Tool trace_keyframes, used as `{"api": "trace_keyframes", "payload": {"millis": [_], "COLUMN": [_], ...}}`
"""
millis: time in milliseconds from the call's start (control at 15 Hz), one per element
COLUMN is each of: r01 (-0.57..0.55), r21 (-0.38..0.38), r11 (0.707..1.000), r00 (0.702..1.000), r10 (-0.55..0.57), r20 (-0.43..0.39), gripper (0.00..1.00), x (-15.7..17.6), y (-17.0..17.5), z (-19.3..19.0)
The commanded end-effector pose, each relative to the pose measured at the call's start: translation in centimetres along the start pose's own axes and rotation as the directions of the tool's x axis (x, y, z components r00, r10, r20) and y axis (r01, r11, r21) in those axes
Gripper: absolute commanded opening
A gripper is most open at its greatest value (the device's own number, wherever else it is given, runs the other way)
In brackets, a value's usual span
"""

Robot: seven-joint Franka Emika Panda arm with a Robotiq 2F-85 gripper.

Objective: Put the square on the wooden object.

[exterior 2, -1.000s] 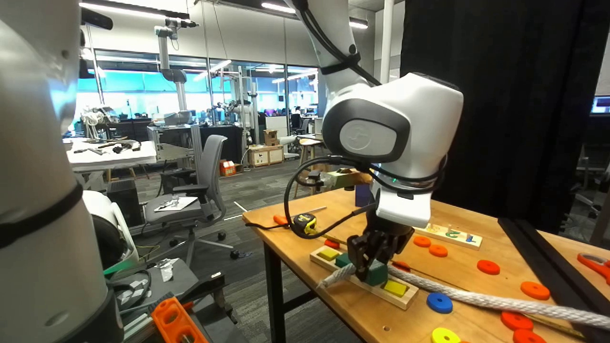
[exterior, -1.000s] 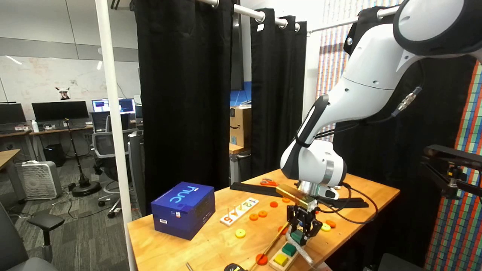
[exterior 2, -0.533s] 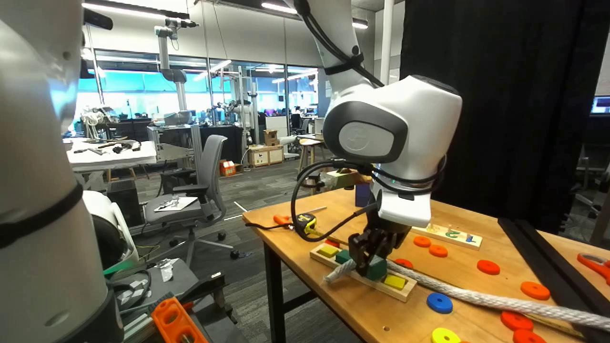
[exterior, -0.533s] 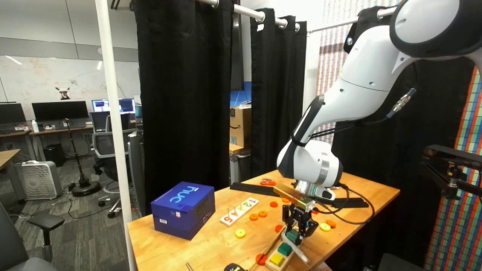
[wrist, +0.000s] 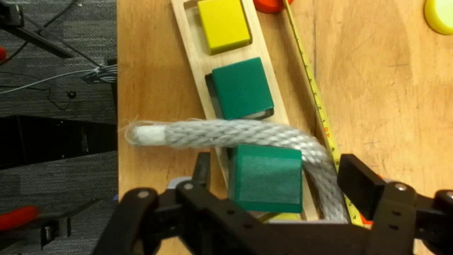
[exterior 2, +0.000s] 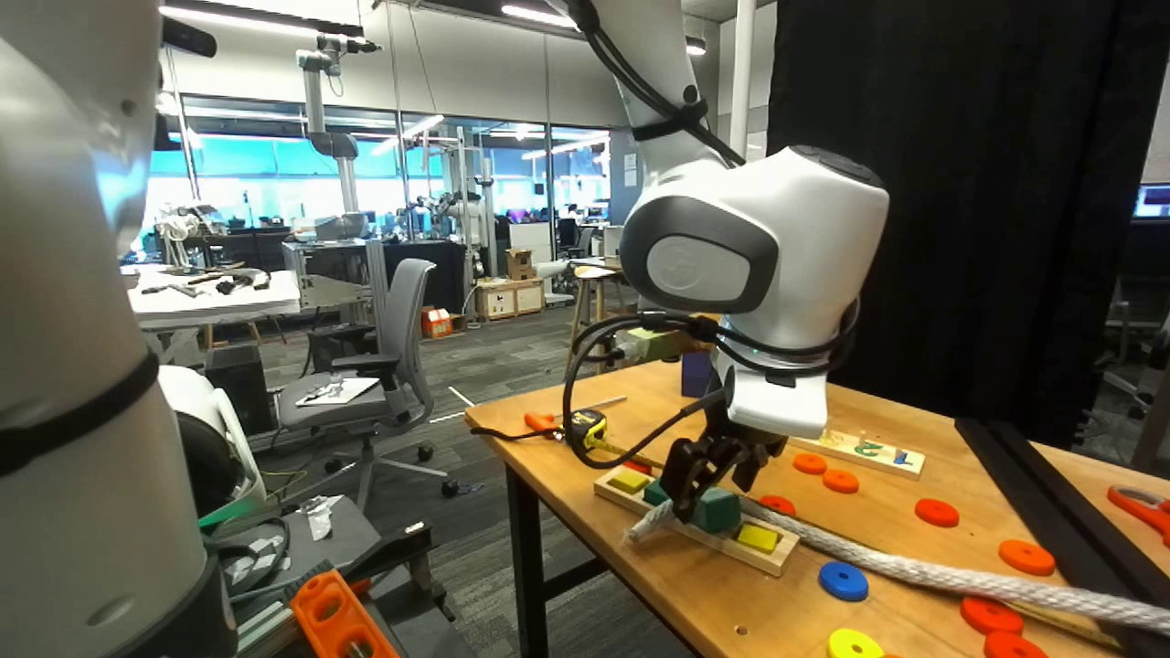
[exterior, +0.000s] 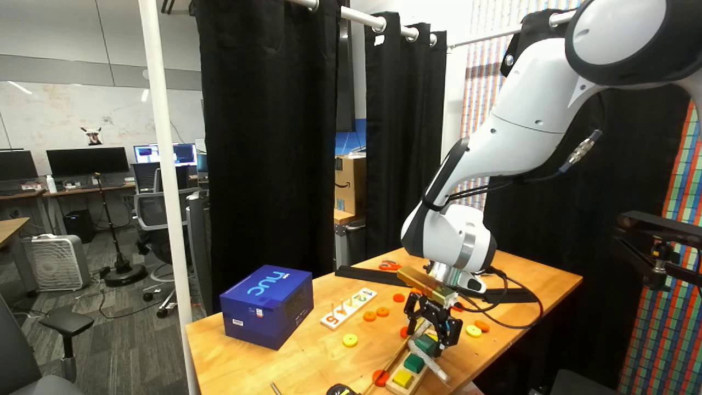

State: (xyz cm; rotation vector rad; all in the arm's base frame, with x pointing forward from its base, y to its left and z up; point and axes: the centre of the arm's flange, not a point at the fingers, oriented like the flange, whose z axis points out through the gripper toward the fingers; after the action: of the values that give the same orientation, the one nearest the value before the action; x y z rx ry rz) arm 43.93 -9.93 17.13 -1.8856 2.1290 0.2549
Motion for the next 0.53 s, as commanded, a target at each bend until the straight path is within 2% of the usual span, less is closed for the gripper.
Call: {"api": "trace_keyframes", "payload": {"millis": [0,267,467], "r01": [0.015,0.038,0.138], "r21": [0.03,0.038,0.065], "r11": [0.999,0.999,0.988], "r00": [1.0,0.999,0.99], "r10": [-0.016,-0.038,-0.14], "r20": [0.013,0.004,0.021], "gripper": [1.0,1.0,1.0], "x": [-0.2,-1.3,-3.3], "y": [-0.5,0.1,0.1], "z": [0.3,-1.1,-3.0]}}
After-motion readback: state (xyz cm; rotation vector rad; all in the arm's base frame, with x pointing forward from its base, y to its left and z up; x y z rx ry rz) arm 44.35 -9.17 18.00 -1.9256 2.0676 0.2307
